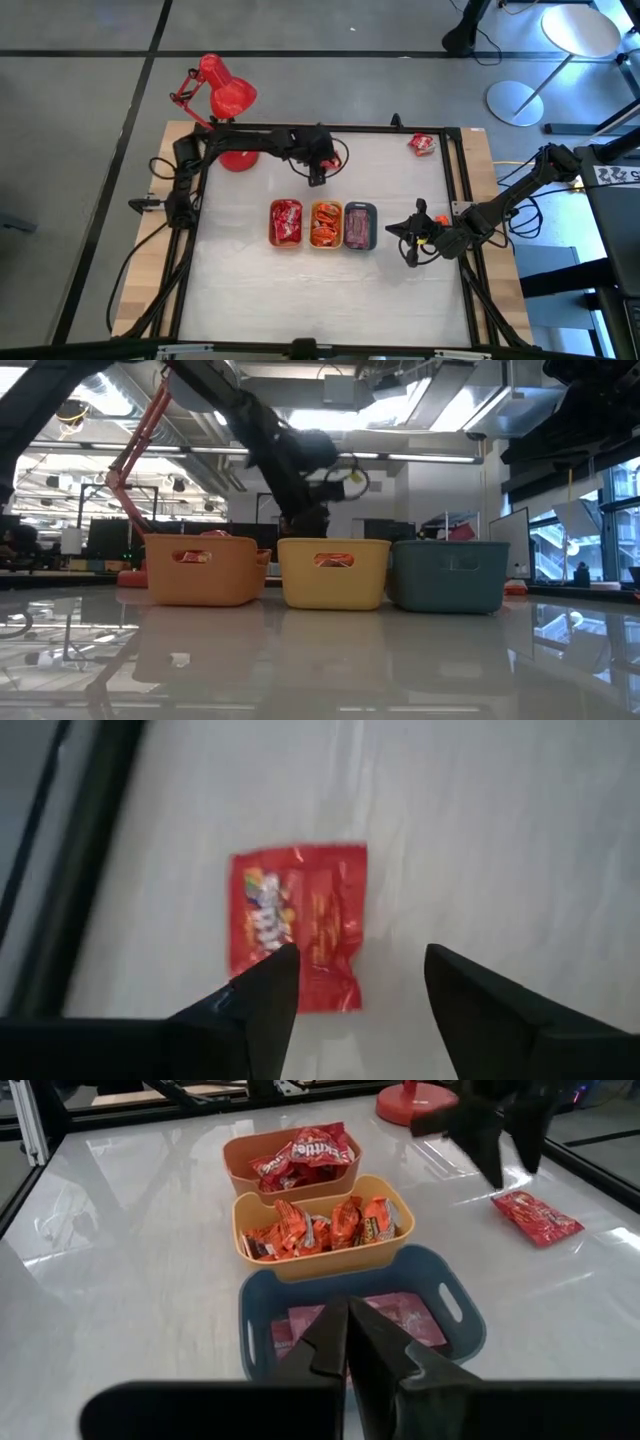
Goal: Sort candy
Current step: Put the red candy into the orange bin
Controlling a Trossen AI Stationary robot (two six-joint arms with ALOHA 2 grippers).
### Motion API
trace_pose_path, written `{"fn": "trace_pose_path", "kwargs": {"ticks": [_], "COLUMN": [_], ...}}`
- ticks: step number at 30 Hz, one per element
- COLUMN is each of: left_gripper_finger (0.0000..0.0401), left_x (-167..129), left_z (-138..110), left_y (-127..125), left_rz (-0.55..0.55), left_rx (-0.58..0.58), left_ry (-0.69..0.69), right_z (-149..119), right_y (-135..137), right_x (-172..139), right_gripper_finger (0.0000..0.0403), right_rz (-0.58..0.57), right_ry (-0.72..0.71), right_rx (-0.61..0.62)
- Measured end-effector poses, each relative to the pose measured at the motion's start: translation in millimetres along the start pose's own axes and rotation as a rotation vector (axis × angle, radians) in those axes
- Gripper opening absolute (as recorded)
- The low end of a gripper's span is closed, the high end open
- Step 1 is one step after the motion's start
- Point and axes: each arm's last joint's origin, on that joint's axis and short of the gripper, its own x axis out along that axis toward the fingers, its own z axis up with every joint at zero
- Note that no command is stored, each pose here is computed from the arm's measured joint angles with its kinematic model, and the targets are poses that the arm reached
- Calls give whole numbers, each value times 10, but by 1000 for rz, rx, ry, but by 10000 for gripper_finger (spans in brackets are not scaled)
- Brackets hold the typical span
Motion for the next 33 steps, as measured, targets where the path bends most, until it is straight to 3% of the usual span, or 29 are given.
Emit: {"fn": "trace_pose_path", "kwargs": {"ticks": [13,16,21,23,30,33], "left_gripper_finger": [196,162,43,13,3,1], "left_x": [416,411,394,377,172,6], "left_z": [-179,-180,-169,-164,-142,-60], "left_y": [-12,-3,-45,-71,-216,-280], "left_rz": [10,10,17,15,74,92], "left_rx": [70,59,64,58,60,73], "left_ry": [91,91,100,107,189,159], "right_z": [1,1,1,1,-2,-2], "right_y": [3,3,3,3,2,2], "right_x": [0,0,0,0,0,0], "right_gripper_finger": [12,12,12,12,12,12], "right_rz": [8,8,8,9,7,7], "right_ry": [3,2,3,3,5,5], "right_rx": [26,30,33,33,31,30]}}
